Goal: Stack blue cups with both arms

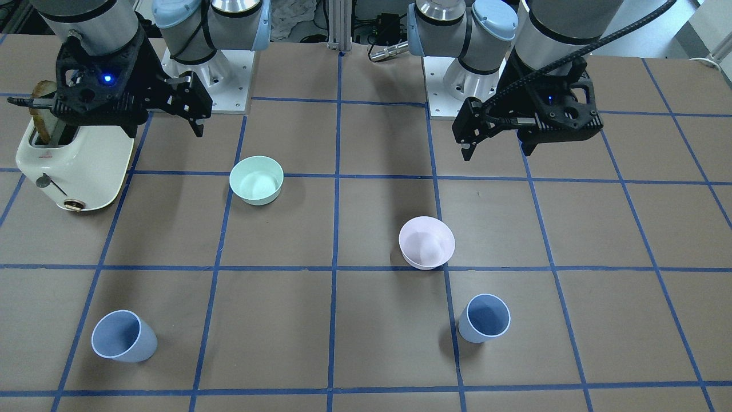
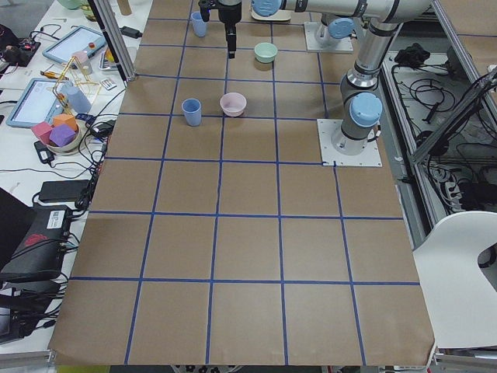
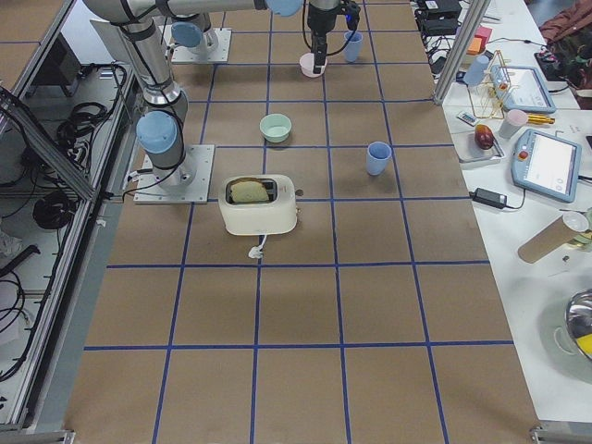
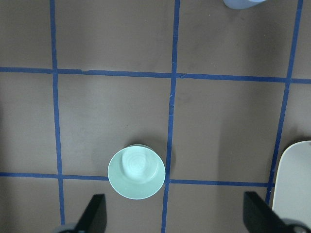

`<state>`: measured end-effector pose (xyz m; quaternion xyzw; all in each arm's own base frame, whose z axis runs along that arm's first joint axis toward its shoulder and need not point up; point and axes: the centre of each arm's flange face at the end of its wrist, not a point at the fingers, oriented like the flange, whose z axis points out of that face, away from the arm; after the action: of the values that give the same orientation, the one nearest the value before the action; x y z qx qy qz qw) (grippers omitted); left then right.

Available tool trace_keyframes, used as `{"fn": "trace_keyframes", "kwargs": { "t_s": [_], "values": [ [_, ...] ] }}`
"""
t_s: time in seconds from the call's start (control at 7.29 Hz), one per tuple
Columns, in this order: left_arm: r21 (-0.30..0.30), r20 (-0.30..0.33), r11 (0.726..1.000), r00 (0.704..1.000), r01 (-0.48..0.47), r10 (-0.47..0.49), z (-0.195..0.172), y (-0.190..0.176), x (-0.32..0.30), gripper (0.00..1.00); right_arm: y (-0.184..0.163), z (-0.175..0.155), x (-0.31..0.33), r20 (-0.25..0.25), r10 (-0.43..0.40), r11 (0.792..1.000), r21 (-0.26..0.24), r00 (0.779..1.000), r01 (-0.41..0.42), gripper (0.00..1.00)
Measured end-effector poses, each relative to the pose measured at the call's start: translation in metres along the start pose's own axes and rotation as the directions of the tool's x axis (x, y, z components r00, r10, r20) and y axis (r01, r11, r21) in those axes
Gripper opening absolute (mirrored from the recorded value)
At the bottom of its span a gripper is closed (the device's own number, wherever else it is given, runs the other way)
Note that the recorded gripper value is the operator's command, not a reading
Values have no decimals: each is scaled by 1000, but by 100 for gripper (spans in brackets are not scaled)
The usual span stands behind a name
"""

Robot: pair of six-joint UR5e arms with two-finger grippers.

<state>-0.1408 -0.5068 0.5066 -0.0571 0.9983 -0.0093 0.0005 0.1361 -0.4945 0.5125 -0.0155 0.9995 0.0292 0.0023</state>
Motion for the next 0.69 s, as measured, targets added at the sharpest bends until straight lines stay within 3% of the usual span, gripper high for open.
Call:
{"fn": "trace_keyframes", "kwargs": {
  "t_s": [0.69],
  "values": [
    [2, 0, 1000, 1000, 1, -1, 0, 0, -1, 100, 0, 2, 0, -1, -3, 1000, -1, 1000, 3, 100]
  ]
}}
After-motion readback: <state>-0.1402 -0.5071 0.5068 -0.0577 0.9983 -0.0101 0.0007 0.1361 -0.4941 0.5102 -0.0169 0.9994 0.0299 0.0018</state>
